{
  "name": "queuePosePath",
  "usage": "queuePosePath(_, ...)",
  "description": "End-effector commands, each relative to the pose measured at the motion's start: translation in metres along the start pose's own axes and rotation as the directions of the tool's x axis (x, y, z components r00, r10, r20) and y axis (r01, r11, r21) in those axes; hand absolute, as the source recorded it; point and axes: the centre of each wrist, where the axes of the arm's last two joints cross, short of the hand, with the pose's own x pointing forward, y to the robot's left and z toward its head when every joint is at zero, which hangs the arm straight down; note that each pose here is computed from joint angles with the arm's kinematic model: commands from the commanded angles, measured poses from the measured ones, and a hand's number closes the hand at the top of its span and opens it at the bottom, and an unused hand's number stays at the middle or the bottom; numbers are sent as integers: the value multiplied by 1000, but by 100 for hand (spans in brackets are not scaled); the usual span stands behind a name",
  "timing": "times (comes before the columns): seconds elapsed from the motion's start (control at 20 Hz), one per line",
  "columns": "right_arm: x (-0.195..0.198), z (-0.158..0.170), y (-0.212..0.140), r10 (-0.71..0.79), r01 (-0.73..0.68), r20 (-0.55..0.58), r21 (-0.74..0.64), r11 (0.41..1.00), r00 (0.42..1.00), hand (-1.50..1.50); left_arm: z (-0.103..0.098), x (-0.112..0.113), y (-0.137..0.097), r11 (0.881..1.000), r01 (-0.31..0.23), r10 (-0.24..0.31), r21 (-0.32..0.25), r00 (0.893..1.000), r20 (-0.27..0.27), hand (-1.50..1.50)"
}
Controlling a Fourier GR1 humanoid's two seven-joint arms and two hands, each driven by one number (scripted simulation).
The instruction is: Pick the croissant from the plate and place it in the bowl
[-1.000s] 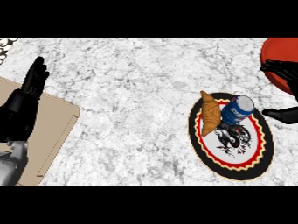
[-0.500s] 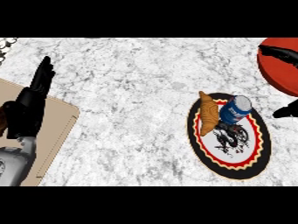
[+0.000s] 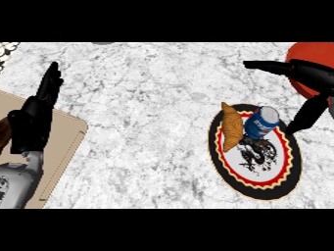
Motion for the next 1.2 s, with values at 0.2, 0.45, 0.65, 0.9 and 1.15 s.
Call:
queuePosePath(0.2,16,-41,34,70,-67,-10,202,977,997,-150,0,-5,-5,1000,-8,8,18,1000,-7,0)
queuePosePath(0.45,18,-48,58,173,-135,-100,306,942,980,-150,11,-6,14,1000,-1,1,12,1000,0,0)
queuePosePath(0.65,19,-49,69,208,-148,-159,326,934,965,-150,-3,-12,9,1000,5,-5,21,1000,-27,0)
queuePosePath(0.9,5,-56,71,204,-140,-177,318,938,963,-150,-4,-14,3,1000,3,-2,12,1000,-12,0)
queuePosePath(1.15,11,-88,111,206,-140,-177,326,935,962,-150,1,-25,0,1000,-6,6,6,1000,-1,0)
